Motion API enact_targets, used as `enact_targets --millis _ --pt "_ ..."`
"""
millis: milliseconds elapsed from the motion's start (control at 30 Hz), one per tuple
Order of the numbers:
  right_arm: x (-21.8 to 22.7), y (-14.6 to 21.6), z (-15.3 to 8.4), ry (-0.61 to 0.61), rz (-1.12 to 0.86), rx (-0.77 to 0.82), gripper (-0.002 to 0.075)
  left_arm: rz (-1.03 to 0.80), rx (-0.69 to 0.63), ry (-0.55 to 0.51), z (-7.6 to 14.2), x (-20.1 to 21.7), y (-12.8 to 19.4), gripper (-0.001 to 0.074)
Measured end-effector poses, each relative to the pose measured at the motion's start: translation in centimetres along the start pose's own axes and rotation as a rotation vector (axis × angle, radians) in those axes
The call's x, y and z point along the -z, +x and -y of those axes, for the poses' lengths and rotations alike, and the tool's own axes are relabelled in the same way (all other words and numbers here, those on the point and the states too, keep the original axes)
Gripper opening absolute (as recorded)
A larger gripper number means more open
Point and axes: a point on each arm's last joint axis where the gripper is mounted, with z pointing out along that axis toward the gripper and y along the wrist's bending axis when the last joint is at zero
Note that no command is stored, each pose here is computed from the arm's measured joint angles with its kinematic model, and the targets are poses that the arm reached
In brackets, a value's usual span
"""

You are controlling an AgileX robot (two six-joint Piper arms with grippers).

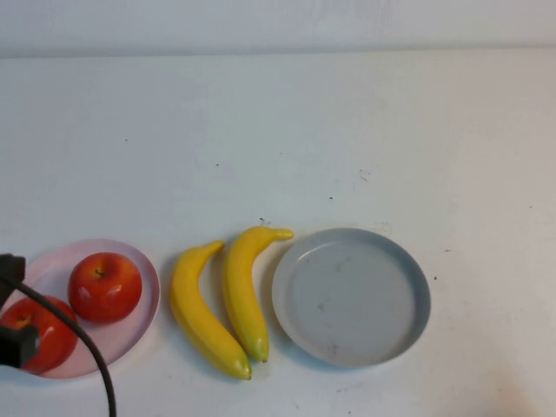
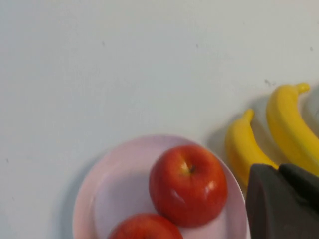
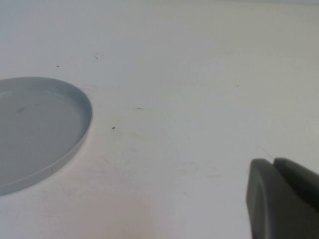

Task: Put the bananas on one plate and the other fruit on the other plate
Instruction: Put another type of fruit in the right plate

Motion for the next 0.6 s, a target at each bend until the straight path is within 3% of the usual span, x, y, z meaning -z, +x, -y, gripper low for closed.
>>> enact_targets --millis 167,367,600 --pt "0.0 0.0 0.0 0.000 0.000 0.000 -0.0017 0.249 -0.007 -0.072 -0.3 0.3 0.7 0.0000" --pt "0.0 0.0 0.0 0.000 0.000 0.000 -0.0017 0.534 0.025 -0.190 -0.3 1.4 5.9 0.0000" --pt "0.0 0.0 0.0 0.000 0.000 0.000 -0.0017 0.605 0.081 -0.298 -0.3 0.9 11.1 0.0000"
